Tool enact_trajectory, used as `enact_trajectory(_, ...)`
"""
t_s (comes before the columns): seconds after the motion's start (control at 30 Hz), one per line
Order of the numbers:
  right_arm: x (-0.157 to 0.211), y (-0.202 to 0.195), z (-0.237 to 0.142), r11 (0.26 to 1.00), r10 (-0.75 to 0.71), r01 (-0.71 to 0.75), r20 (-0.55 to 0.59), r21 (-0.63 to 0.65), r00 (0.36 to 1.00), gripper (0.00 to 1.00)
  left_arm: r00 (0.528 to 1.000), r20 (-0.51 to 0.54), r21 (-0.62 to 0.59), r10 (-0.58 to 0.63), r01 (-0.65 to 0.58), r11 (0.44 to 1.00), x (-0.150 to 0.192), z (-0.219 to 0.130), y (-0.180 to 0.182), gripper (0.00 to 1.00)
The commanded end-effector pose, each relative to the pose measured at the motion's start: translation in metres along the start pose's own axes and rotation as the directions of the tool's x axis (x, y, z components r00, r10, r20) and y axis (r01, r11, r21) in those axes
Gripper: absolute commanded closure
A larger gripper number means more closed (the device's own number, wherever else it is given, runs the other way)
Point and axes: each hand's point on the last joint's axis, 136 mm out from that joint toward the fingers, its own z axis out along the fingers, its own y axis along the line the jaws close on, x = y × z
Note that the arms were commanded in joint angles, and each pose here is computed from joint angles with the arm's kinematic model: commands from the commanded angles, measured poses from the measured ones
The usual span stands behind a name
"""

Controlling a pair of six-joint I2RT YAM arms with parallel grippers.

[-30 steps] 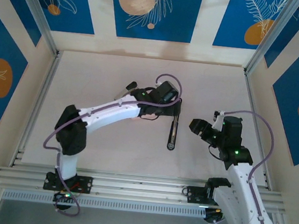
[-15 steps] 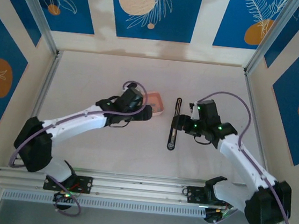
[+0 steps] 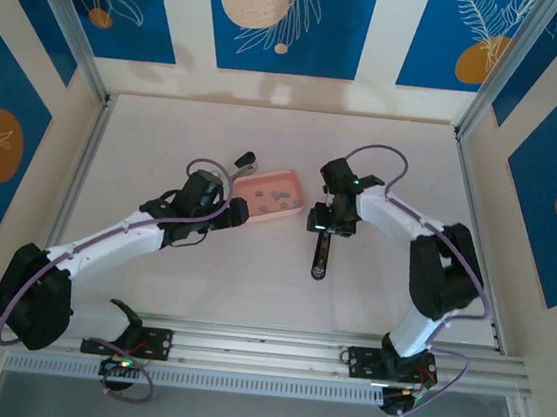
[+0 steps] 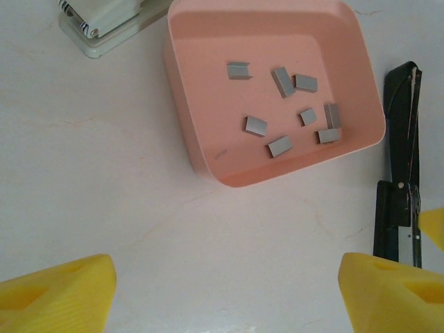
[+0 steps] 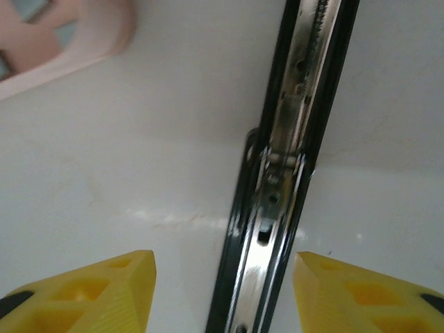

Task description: Load the staples into the stapler

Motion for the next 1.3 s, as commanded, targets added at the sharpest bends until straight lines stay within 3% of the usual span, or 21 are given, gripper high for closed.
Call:
enact_trajectory(0.0,-0.002,-0.015,0.009,0.993,-0.031,0.037,-0.054,0.112,0.998,0.47,1.0,-0.008,0.037,-0.013,0.014,0.999,-0.001,0.003,-0.004,0.16)
enact_trajectory(0.2,-0.011,-0.019,0.026,0.988,-0.058,0.07,-0.089,0.135,0.994,0.52,0.999,-0.023,0.038,-0.027,0.028,0.999,0.004,0.013,-0.002,0.16)
enact_trajectory(0.43,-0.011,-0.015,0.037,0.991,-0.101,0.111,-0.126,0.075,0.987,0.76,0.999,-0.034,0.019,-0.025,0.026,0.999,0.006,0.024,0.003,0.16)
enact_trajectory(0.63,-0.001,-0.029,0.03,0.984,-0.131,0.145,-0.132,0.105,0.983,0.81,0.999,-0.049,0.013,-0.016,0.017,1.0,0.005,0.04,0.005,0.17)
enact_trajectory(0.97,0.016,-0.057,0.016,0.993,-0.002,0.014,-0.1,0.118,0.995,0.79,0.998,-0.065,0.048,0.006,-0.003,0.999,-0.013,0.065,-0.013,0.16)
enact_trajectory(1.27,0.006,-0.049,-0.015,0.998,-0.007,0.007,-0.003,0.069,1.0,0.52,0.997,-0.064,0.01,0.031,-0.031,0.999,-0.03,0.082,-0.015,0.16)
